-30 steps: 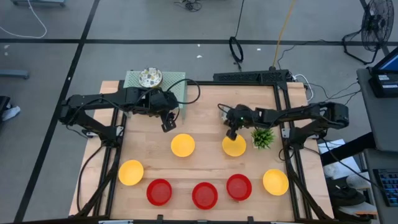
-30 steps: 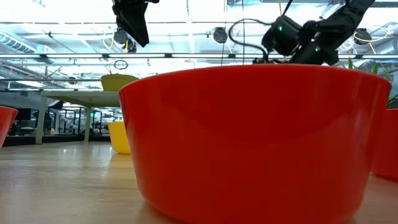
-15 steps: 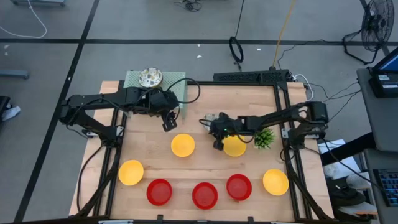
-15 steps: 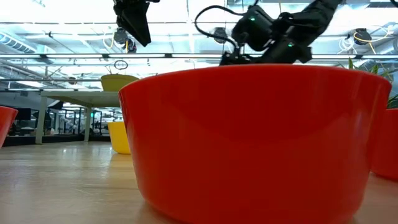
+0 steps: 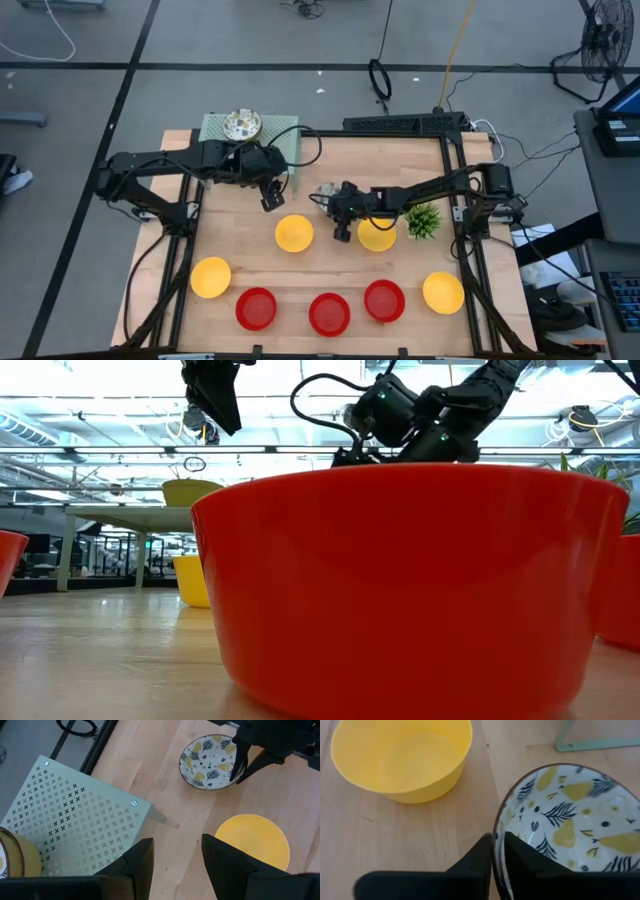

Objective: Pick & Place Mini bowls
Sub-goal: Stack the white bowl on the white bowl on the shelf, then put the yellow bowl on the shelf

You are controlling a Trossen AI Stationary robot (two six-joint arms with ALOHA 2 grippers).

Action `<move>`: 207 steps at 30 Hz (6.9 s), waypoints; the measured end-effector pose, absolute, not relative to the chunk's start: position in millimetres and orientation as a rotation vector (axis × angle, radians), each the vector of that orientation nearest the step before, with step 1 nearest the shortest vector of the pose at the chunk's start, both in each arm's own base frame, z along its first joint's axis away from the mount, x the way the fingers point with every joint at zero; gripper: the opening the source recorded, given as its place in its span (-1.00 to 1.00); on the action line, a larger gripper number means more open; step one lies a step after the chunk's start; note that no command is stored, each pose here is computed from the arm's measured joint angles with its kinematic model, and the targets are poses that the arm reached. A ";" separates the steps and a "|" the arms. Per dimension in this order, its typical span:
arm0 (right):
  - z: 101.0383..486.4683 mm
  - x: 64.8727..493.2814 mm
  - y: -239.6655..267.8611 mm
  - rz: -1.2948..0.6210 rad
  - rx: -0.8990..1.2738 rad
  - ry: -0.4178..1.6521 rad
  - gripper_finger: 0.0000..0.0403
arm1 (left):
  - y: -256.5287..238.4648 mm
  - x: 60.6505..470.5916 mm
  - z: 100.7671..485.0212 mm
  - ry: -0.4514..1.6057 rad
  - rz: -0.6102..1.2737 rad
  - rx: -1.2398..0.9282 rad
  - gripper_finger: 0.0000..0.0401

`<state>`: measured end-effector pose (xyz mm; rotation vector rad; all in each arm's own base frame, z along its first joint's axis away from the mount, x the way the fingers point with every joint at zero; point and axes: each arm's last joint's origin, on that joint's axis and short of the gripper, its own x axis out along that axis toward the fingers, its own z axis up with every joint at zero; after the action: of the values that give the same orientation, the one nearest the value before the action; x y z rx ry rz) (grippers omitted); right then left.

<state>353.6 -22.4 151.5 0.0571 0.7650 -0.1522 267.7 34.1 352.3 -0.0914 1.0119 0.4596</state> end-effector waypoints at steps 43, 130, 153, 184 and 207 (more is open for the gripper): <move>281.3 185.8 -12.8 -0.150 0.088 0.375 -0.33 | 32.0 306.3 245.9 0.649 0.140 0.146 -0.15; 212.2 139.2 -10.2 -0.139 0.170 0.053 -0.32 | 130.6 208.3 313.7 0.857 0.928 0.157 -0.86; 211.6 139.1 -10.2 -0.139 0.167 0.059 -0.32 | 148.8 186.9 304.0 0.948 0.927 -0.013 -0.90; 211.6 139.1 -10.2 -0.139 0.167 0.060 -0.32 | 148.5 193.0 313.5 0.832 0.885 0.013 -0.30; 210.8 139.4 -10.2 -0.140 0.166 0.069 -0.32 | 71.9 206.3 330.5 0.627 0.257 -0.298 -0.06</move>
<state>139.4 -10.2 210.8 0.1664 0.0688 -0.1402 206.3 71.9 330.5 -0.2979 0.6273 0.2565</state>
